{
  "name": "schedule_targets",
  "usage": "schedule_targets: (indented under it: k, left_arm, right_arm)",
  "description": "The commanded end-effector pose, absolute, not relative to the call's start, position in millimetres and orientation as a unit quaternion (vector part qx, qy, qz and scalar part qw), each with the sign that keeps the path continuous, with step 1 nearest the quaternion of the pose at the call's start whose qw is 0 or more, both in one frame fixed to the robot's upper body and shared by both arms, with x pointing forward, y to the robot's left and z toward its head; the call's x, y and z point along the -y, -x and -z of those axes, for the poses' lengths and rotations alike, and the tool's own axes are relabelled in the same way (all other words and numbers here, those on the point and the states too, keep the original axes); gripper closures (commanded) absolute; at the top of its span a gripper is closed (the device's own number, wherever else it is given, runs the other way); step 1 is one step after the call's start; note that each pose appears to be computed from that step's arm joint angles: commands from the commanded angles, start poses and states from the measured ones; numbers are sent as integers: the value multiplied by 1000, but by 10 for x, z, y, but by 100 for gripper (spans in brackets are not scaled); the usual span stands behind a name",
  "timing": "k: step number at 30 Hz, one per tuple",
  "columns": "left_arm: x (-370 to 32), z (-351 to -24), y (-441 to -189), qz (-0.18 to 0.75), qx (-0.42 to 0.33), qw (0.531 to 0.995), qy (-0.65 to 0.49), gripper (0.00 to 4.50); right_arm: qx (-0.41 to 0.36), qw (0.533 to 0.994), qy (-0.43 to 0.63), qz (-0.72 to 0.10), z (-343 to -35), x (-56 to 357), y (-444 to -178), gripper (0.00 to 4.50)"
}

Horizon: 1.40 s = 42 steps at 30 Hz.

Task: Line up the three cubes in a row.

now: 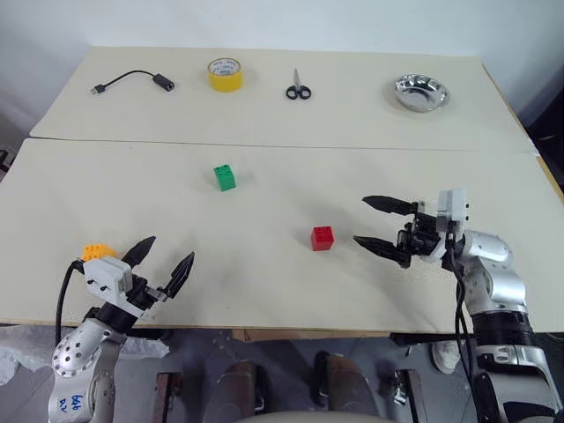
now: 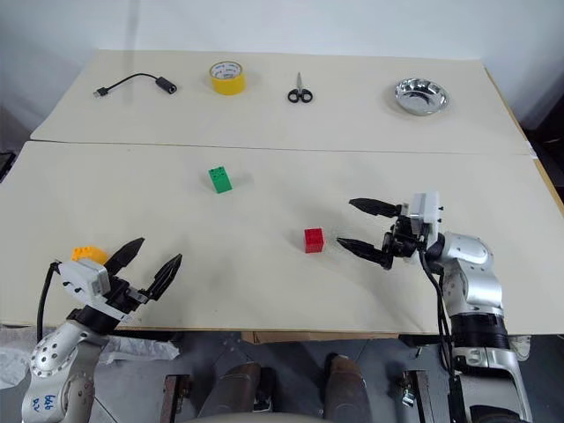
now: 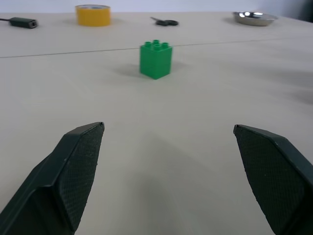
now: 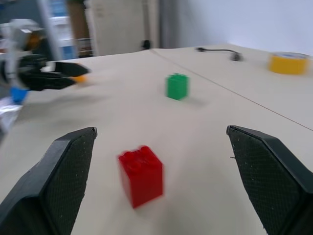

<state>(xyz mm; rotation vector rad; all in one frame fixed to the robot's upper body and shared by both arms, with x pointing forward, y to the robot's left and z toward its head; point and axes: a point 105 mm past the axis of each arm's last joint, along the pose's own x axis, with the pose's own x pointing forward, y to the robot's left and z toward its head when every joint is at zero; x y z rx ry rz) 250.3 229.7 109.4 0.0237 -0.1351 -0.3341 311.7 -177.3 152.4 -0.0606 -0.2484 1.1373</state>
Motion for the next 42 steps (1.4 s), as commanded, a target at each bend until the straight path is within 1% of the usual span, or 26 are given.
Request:
schedule_targets:
  k: [1, 5, 9, 12, 15, 18, 25, 29, 32, 35, 36, 39, 40, 42]
  left_arm:
    - [-2129, -1208, -2647, 150, 71, 986, -1, 0]
    - [-1848, -1298, -3038, 137, 47, 989, 24, 0]
    - [-1566, -1381, -3456, 147, 30, 989, 15, 0]
    - [-1435, -1375, -3752, 126, 15, 992, 18, 0]
    - [-1255, -1420, -3972, 124, 12, 992, 21, 0]
    - [-1154, -1413, -4126, 107, -3, 994, 34, 0]
    - [-1014, -1447, -4315, 97, 6, 995, 36, 0]
    - [-956, -1492, -4367, 105, 16, 994, 39, 0]
    - [-943, -1517, -4380, 115, 23, 993, 30, 61]
    - [-961, -1529, -4370, 126, 28, 991, 20, 153]
    - [-979, -1529, -4357, 134, 28, 990, 19, 177]
    - [-999, -1570, -4274, 191, 37, 981, 22, 278]
    - [-1007, -1604, -4212, 227, 45, 972, 25, 297]
    - [-980, -1686, -3993, 335, 72, 939, 21, 297]
  right_arm:
    - [161, 854, 53, -491, -1615, 1859, -3093, 5]
    - [170, 860, 64, -477, -1598, 1807, -3075, 5]
    - [161, 848, 61, -501, -1576, 1676, -3044, 5]
    - [160, 843, 57, -510, -1574, 1623, -3032, 5]
    - [159, 838, 54, -518, -1577, 1565, -3002, 5]
    - [158, 836, 51, -523, -1585, 1533, -2974, 5]
    - [148, 841, 44, -519, -1546, 1571, -2926, 5]
    - [144, 842, 41, -518, -1534, 1572, -2930, 5]
    - [143, 843, 41, -518, -1531, 1565, -2935, 0]
    - [143, 843, 41, -517, -1531, 1553, -2941, 0]
    - [144, 843, 41, -517, -1533, 1551, -2940, 0]
    - [144, 843, 44, -517, -1548, 1566, -2923, 0]
    - [143, 843, 46, -517, -1554, 1586, -2909, 0]
    - [139, 845, 51, -515, -1561, 1642, -2880, 0]
